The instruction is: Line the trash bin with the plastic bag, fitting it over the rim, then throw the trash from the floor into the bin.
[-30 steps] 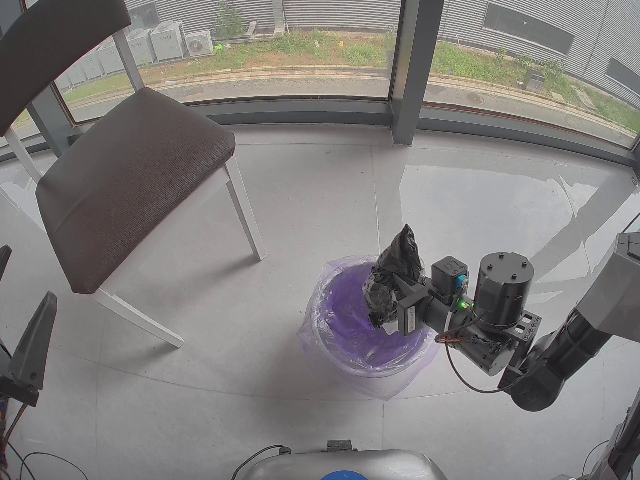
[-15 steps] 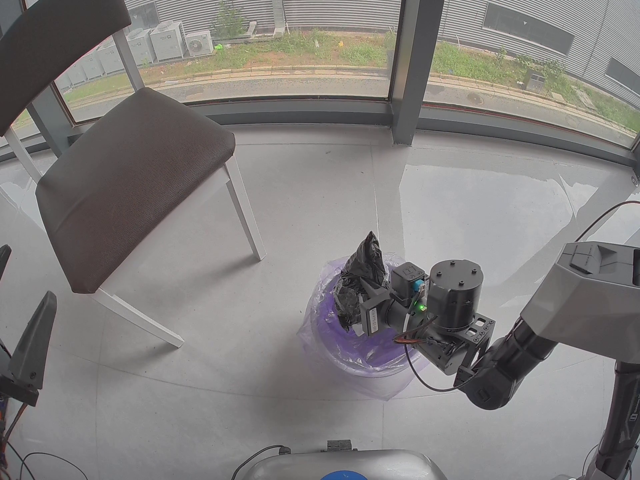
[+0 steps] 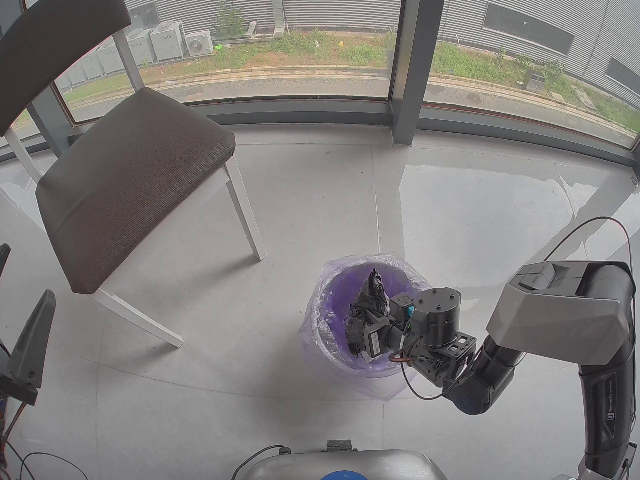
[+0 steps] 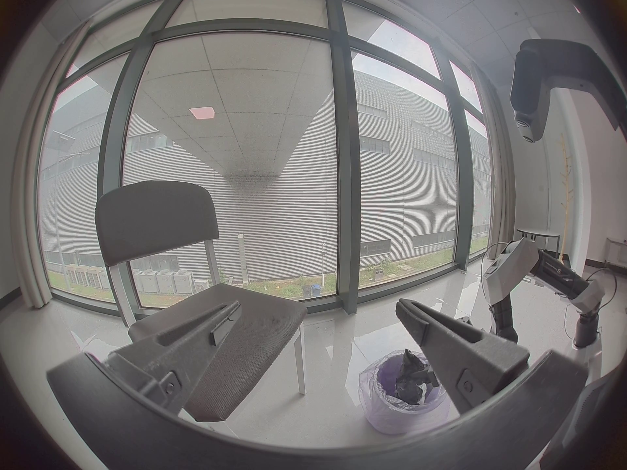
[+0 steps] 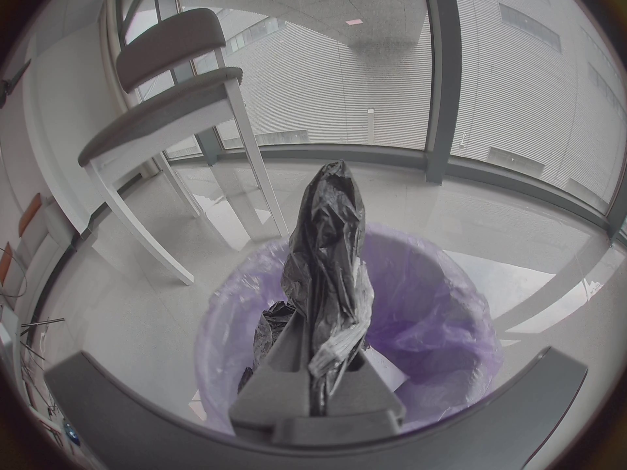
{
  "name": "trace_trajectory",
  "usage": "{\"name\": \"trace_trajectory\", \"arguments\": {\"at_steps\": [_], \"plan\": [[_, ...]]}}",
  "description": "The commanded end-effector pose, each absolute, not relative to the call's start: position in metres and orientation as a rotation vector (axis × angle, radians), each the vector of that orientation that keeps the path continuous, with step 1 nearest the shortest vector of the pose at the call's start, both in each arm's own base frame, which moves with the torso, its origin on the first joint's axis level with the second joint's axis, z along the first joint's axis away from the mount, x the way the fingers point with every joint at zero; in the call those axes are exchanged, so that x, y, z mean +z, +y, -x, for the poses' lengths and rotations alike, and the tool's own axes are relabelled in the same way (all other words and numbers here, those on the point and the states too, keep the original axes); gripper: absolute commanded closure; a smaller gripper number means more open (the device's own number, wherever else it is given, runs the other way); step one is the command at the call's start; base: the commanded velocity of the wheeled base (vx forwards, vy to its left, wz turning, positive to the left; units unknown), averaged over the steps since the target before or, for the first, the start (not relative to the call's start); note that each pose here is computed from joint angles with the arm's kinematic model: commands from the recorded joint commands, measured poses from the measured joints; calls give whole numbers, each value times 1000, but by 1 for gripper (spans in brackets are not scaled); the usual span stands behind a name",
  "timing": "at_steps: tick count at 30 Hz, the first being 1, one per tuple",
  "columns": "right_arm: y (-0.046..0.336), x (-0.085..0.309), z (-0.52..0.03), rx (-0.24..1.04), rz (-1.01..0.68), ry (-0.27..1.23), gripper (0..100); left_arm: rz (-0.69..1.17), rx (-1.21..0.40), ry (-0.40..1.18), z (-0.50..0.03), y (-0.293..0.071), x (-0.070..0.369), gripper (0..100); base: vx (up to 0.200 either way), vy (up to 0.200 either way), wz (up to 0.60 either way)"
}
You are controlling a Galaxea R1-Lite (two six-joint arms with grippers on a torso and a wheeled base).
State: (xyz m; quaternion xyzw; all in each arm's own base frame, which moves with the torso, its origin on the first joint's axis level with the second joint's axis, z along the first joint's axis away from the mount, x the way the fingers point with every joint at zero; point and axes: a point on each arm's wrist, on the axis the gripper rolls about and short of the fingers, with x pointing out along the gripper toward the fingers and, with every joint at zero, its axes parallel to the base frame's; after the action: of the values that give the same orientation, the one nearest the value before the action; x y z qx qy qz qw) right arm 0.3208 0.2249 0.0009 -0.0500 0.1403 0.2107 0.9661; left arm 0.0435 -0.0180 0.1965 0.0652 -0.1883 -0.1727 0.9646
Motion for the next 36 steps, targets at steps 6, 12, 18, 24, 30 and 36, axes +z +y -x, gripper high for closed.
{"name": "trace_trajectory", "arguments": {"at_steps": [6, 12, 18, 24, 30, 36], "plan": [[216, -47, -333, 399, 132, 383, 100, -131, -347, -381, -44, -18, 197, 0, 0, 0, 0], [218, -59, -343, 390, 147, 431, 100, -130, -344, -384, -44, -18, 198, 0, 0, 0, 0], [223, -58, -358, 390, 147, 443, 100, -131, -344, -381, -44, -18, 197, 0, 0, 0, 0], [225, -36, -360, 397, 133, 410, 100, -128, -343, -390, -44, -18, 199, 0, 0, 0, 0], [215, 22, -339, 409, 159, 428, 100, -128, -345, -396, -42, -17, 199, 0, 0, 0, 0], [208, 90, -327, 423, 162, 433, 100, -131, -352, -390, -42, -18, 197, 0, 0, 0, 0]]}}
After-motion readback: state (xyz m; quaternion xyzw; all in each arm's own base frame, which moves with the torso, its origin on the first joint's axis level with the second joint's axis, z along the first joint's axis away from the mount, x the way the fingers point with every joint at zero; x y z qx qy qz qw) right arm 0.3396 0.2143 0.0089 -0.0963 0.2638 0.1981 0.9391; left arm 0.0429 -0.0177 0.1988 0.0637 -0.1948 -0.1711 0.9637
